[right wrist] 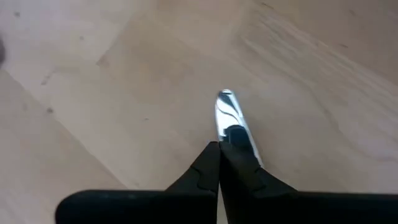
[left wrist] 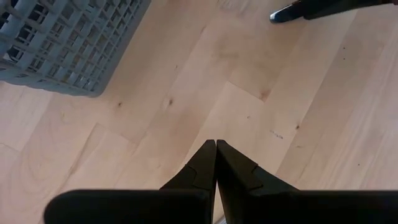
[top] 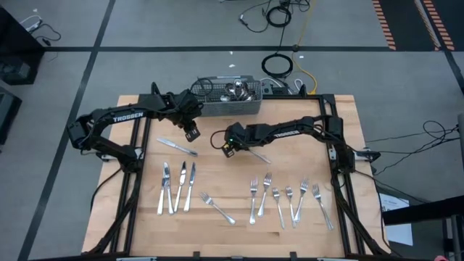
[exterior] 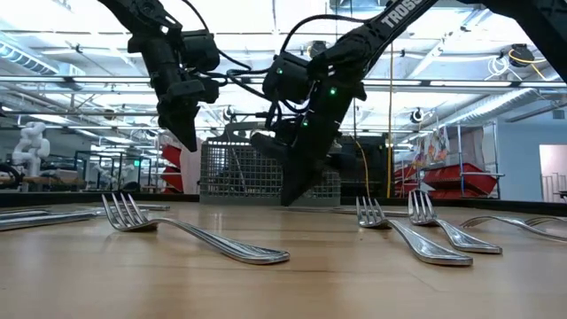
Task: Sort silverware
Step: Put the silver knife into the gray utensil holder
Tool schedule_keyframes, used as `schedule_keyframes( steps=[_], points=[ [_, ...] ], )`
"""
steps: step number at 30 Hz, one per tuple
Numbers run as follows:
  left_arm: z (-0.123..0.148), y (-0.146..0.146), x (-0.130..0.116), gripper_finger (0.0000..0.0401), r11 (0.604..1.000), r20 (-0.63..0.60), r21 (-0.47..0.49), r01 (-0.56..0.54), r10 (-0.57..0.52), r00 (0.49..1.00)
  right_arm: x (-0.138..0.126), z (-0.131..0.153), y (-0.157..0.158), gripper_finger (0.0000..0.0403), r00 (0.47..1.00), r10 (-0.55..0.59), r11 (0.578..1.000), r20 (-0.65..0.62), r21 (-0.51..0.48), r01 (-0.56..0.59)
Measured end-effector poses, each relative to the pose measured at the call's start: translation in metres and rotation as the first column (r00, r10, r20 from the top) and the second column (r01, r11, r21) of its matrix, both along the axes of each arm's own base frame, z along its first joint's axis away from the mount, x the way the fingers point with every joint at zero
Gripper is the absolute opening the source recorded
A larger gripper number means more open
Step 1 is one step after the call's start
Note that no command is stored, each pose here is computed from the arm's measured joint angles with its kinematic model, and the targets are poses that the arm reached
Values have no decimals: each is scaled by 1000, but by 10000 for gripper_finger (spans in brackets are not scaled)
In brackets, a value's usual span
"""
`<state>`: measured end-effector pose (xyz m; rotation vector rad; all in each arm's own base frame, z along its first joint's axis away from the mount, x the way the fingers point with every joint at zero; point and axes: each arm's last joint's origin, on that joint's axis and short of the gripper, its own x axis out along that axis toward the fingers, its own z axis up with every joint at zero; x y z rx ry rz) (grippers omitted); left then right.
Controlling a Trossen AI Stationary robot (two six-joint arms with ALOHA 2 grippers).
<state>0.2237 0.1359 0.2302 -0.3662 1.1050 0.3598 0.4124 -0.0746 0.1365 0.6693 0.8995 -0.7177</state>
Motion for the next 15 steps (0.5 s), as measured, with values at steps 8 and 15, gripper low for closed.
schedule_keyframes(
  steps=[8,15],
  points=[
    [0,0,0,19,1000,-1,1,5,-5,1000,11,48,20,0,1000,-15,994,6,-104,15],
    [0,-3,1,19,997,37,-72,41,-39,999,-36,85,41,0,927,-187,980,-326,3,199]
  ],
)
